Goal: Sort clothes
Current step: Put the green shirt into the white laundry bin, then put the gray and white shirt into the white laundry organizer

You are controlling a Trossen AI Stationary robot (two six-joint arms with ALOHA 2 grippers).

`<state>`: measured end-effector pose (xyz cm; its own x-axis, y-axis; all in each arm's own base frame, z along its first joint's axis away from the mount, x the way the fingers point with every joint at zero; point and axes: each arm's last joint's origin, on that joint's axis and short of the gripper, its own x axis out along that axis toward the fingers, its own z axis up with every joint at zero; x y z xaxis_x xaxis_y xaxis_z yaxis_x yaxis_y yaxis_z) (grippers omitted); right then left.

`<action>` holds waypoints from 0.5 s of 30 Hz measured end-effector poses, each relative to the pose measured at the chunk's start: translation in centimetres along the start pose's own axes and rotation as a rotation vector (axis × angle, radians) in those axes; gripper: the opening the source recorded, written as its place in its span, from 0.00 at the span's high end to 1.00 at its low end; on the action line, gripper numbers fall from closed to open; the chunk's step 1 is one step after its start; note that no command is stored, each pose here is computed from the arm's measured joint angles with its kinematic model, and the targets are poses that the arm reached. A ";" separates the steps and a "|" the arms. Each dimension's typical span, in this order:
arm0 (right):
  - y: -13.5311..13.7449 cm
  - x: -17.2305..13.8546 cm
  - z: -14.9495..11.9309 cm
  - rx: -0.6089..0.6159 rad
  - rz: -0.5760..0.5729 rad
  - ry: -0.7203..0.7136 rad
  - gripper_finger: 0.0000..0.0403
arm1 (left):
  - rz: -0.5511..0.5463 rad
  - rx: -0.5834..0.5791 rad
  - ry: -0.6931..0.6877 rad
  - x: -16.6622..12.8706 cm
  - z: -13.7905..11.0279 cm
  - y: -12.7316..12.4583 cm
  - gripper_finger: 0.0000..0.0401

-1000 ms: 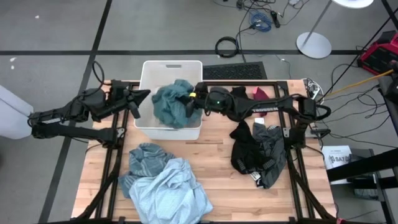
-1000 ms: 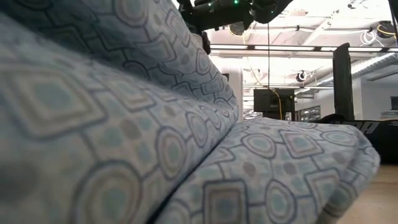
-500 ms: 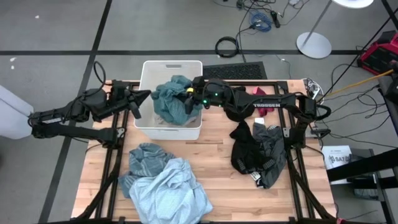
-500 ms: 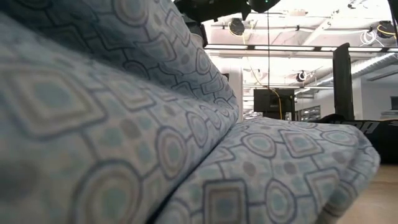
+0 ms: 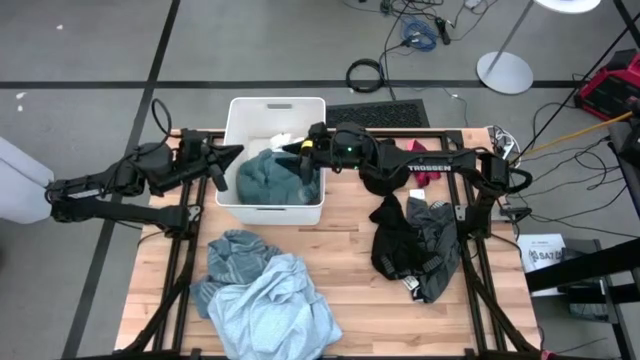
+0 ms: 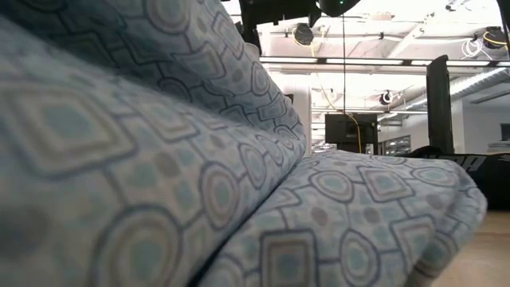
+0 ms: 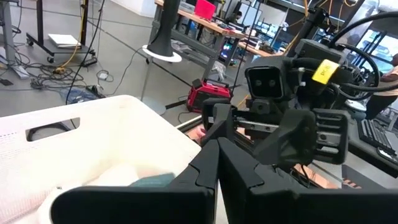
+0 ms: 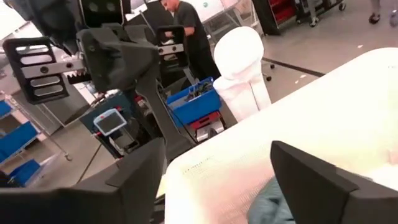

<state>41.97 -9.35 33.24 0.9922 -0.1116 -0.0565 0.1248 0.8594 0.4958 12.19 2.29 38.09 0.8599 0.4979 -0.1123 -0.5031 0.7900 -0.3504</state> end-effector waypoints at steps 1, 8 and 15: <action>-0.2 -0.1 0.1 0.010 -0.005 0.008 0.29 | 0.000 0.000 0.000 0.0 0.0 0.0 0.96; -0.8 -2.7 2.8 0.007 -0.058 0.027 0.30 | -0.013 0.000 0.007 0.0 0.0 0.0 0.96; 2.1 -7.1 6.6 -0.060 0.021 -0.028 0.31 | -0.195 -0.026 0.182 0.0 -1.1 -0.4 0.96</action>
<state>35.09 -10.05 40.36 0.9940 -0.1068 -0.0217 0.1053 0.8901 0.4434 12.46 1.59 37.25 0.9428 0.2629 -0.2050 -0.3262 0.8541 -0.4052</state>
